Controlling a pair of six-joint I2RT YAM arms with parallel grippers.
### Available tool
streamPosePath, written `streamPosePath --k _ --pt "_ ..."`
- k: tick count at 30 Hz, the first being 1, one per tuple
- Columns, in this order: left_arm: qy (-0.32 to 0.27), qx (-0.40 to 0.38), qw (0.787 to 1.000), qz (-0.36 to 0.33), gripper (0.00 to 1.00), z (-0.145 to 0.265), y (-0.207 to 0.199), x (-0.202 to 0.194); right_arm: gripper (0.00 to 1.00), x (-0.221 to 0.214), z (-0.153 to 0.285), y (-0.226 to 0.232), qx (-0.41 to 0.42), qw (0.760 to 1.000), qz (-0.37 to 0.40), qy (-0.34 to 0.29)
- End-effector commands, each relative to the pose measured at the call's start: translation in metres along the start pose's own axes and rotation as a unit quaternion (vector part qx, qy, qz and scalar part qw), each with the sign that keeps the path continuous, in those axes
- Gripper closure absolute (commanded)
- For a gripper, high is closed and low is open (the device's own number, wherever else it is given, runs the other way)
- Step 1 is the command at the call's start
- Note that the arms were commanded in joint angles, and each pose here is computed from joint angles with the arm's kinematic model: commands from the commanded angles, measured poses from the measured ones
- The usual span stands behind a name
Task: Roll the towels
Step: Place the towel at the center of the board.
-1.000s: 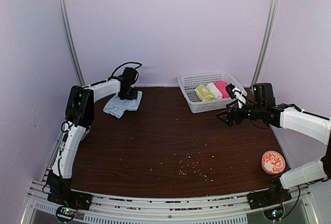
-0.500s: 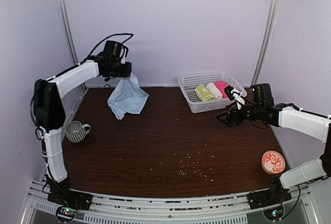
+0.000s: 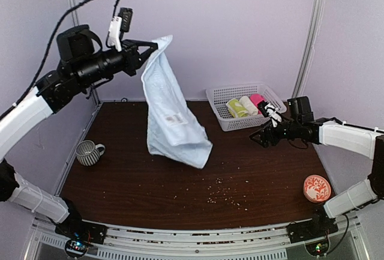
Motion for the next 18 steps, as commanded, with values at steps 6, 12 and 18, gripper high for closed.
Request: streamPosePath --k 6,12,18 --pt "0.282 0.171 0.942 0.065 1.00 0.002 0.074 -0.201 0.20 0.009 0.007 0.010 0.034 0.999 0.017 -0.019" --pt "0.356 0.294 0.873 0.158 1.00 0.091 0.083 -0.234 0.24 0.011 0.008 0.023 0.076 0.996 0.036 -0.027" --pt "0.401 0.373 0.814 0.195 0.96 0.166 0.083 -0.244 0.38 0.019 -0.014 0.032 0.070 0.992 0.096 0.034"
Point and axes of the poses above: each gripper's point midway between its finger pads, its own z axis back along the fingers, its own y axis along the line the jaws close on, x = y × z, the point moved 3 cm from there along z, back along the fingers, and after that the axes turned 9 degrees about z, right-handed, at the moved point
